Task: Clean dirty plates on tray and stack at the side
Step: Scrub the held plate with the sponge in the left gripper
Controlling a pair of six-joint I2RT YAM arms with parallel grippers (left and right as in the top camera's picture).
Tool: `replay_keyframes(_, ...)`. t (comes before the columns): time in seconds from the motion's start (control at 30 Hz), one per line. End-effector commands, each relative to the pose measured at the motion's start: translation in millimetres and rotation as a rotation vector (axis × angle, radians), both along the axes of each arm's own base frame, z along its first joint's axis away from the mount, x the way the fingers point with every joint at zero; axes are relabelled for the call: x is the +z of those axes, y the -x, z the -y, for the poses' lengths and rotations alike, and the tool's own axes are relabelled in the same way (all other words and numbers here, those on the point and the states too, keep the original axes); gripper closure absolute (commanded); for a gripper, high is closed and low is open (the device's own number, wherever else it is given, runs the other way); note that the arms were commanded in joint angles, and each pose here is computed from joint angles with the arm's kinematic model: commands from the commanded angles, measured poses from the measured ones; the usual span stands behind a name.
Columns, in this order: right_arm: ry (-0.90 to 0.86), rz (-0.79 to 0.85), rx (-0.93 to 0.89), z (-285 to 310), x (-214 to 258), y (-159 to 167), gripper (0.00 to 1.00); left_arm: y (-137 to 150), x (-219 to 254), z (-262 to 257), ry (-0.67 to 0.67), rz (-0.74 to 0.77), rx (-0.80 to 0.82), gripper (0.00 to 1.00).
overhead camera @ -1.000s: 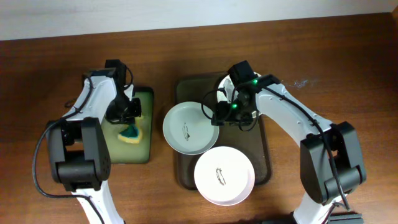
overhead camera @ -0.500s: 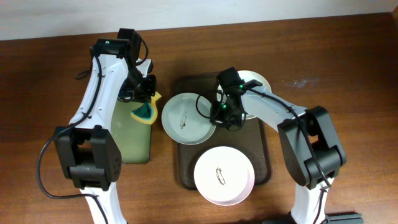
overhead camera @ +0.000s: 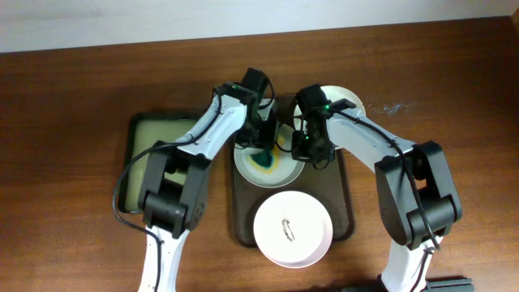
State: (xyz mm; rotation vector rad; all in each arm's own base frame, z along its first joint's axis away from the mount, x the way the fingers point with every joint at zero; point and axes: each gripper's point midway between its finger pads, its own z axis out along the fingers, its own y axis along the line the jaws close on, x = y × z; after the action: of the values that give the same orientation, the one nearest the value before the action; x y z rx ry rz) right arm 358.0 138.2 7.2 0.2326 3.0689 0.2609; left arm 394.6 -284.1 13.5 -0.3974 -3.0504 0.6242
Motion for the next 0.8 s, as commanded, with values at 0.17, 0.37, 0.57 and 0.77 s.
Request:
replay_keyframes(0.17,0.044,0.009,0.013,8.4,1.2,1.9,0.96,-3.5,-42.7,-70.2,-0.451,0.008,0.150,1.00)
replay_keyframes(0.37,0.045,0.010,0.013,8.4,1.2,1.8,0.96,-30.2,-20.8,-105.6,-0.513,0.045,0.222,1.00)
replay_keyframes(0.57,0.044,0.012,0.013,8.3,1.2,1.4,0.96,37.7,-35.8,46.2,0.098,-0.240,-0.019,1.00)
replay_keyframes(0.77,0.044,0.014,0.014,8.1,1.3,0.9,0.96,71.5,-22.1,97.0,0.222,-0.243,-0.180,1.00)
